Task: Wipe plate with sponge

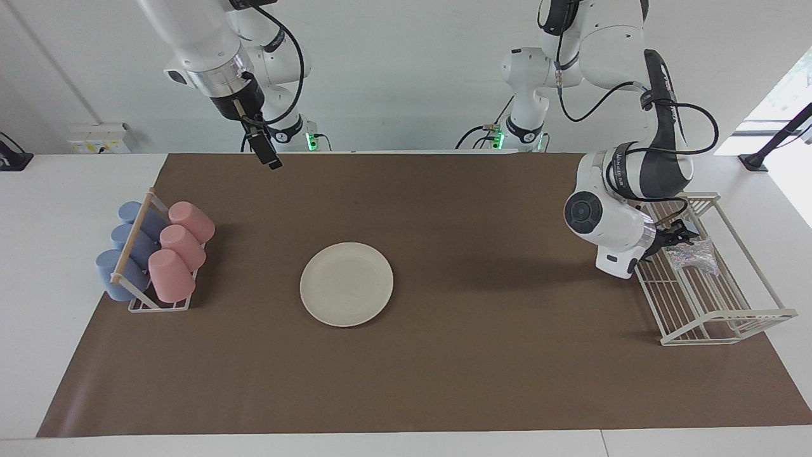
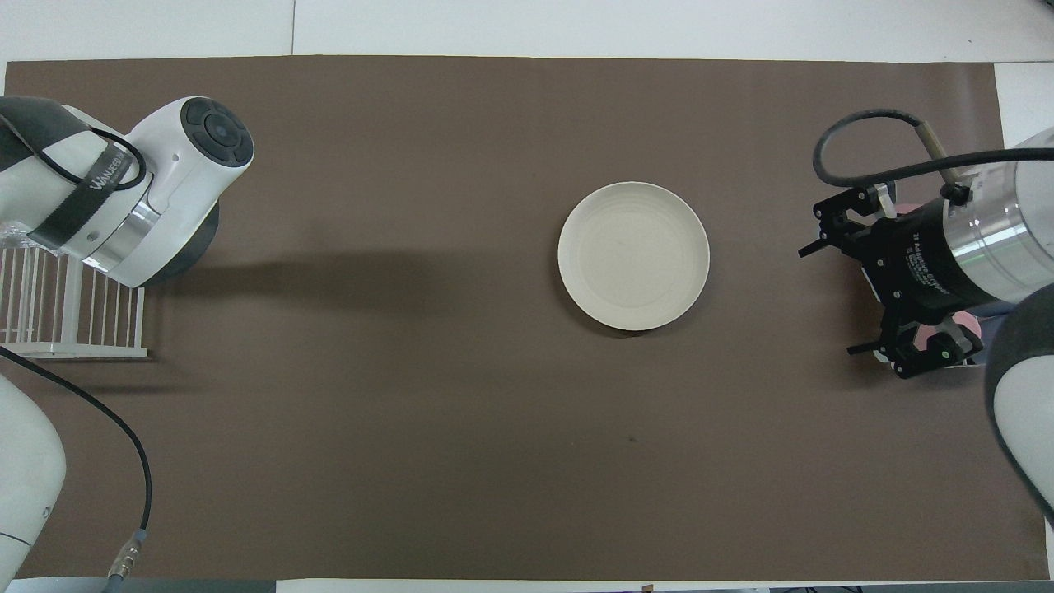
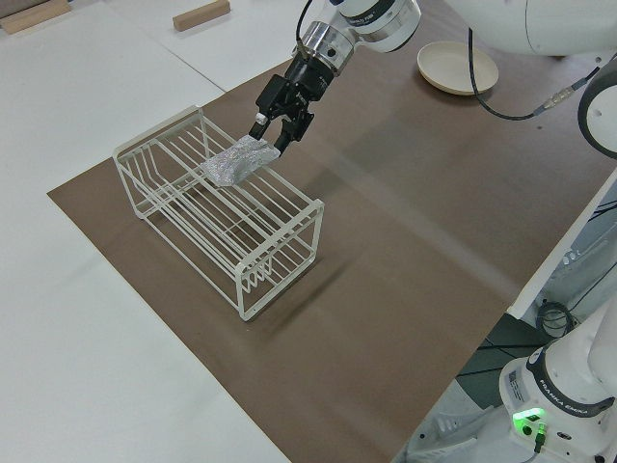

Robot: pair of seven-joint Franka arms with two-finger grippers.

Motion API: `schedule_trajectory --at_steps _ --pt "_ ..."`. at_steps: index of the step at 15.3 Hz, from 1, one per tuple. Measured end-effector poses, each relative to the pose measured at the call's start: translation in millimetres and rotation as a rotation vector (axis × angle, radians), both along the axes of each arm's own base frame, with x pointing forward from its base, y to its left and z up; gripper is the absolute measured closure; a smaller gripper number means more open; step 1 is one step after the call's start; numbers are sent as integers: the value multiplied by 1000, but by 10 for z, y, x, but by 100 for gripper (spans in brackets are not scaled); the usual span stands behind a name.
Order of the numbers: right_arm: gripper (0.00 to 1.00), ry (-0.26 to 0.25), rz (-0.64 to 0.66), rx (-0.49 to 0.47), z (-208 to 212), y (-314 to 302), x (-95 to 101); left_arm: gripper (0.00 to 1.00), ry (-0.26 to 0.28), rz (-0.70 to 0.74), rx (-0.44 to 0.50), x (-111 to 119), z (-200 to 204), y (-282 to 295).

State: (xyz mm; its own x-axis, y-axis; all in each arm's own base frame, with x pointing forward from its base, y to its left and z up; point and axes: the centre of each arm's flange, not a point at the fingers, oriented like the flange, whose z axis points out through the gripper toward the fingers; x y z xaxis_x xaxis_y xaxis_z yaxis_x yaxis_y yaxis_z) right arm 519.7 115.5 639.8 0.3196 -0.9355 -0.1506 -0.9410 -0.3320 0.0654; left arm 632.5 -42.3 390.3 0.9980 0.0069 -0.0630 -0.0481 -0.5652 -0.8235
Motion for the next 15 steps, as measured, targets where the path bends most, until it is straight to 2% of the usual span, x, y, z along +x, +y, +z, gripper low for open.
schedule_trajectory --at_steps 2,8,9,13,15 --pt "0 2 -5 -2 -1 41 -10 23 -2 3 2 -2 9 3" --pt "0 3 -21 -2 -5 -28 5 91 -11 10 8 5 74 13" --pt "0 4 -23 -2 -5 -27 4 97 -13 10 8 4 86 14" --pt "0 5 -18 -3 -9 6 -4 97 -37 10 2 21 231 9" --pt "0 9 -20 -4 -24 20 -13 97 -41 8 -44 18 436 -14"
